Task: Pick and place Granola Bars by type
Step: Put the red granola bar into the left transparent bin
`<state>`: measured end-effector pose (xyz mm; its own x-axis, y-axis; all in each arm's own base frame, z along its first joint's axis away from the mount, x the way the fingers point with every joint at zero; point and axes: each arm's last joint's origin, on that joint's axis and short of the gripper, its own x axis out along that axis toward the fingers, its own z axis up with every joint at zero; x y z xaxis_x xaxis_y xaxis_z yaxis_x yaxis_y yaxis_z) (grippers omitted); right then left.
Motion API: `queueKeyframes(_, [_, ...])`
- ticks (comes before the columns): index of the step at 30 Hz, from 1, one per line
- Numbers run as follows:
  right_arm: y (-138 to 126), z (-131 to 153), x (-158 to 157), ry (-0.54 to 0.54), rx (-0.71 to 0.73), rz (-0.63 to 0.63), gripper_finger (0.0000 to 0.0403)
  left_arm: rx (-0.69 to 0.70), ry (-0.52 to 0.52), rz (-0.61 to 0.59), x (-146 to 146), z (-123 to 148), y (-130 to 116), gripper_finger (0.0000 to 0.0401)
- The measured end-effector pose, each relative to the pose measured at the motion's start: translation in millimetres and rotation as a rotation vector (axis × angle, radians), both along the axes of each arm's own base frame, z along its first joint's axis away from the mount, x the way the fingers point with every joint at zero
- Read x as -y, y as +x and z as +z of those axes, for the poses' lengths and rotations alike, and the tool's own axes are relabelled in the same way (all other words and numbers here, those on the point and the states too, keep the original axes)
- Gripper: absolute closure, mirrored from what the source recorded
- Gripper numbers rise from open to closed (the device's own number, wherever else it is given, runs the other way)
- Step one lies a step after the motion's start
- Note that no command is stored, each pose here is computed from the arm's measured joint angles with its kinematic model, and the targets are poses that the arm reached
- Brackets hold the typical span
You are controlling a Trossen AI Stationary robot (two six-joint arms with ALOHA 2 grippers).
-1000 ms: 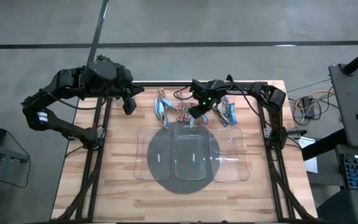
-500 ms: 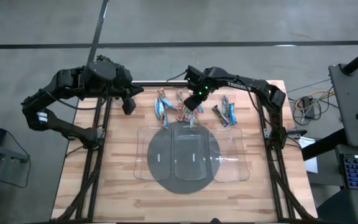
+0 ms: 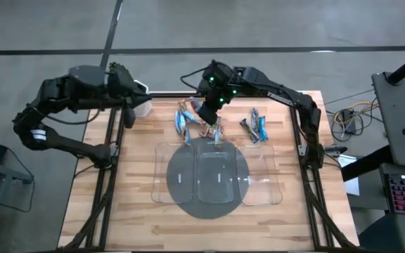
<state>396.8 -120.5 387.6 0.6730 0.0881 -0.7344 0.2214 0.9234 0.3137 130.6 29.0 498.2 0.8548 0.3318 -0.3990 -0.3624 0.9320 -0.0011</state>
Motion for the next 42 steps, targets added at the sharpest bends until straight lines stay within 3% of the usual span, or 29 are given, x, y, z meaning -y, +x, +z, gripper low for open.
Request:
queueKeyframes(6, [1,34,-27,0.041,0.165,0.165,0.0383,0.025,0.026,-0.105,7,4,-23,0.0401])
queueKeyframes(15, [18,39,-65,0.073,0.256,0.239,0.0383,0.088,0.047,-0.144,15,1,-61,0.0401])
queueKeyframes(20, [39,15,-79,0.107,0.207,0.252,0.0383,0.148,0.057,-0.158,18,-11,-77,0.0401])
queueKeyframes(26, [72,-33,-92,0.145,0.099,0.267,0.0383,0.225,0.069,-0.154,21,-26,-91,0.0401])
queueKeyframes(36, [109,-108,-107,0.108,-0.055,0.250,0.0383,0.220,0.026,-0.143,21,-39,-91,0.0401])
queueKeyframes(42, [117,-132,-106,0.102,-0.103,0.231,0.0383,0.225,0.032,-0.144,20,-37,-89,0.0401])
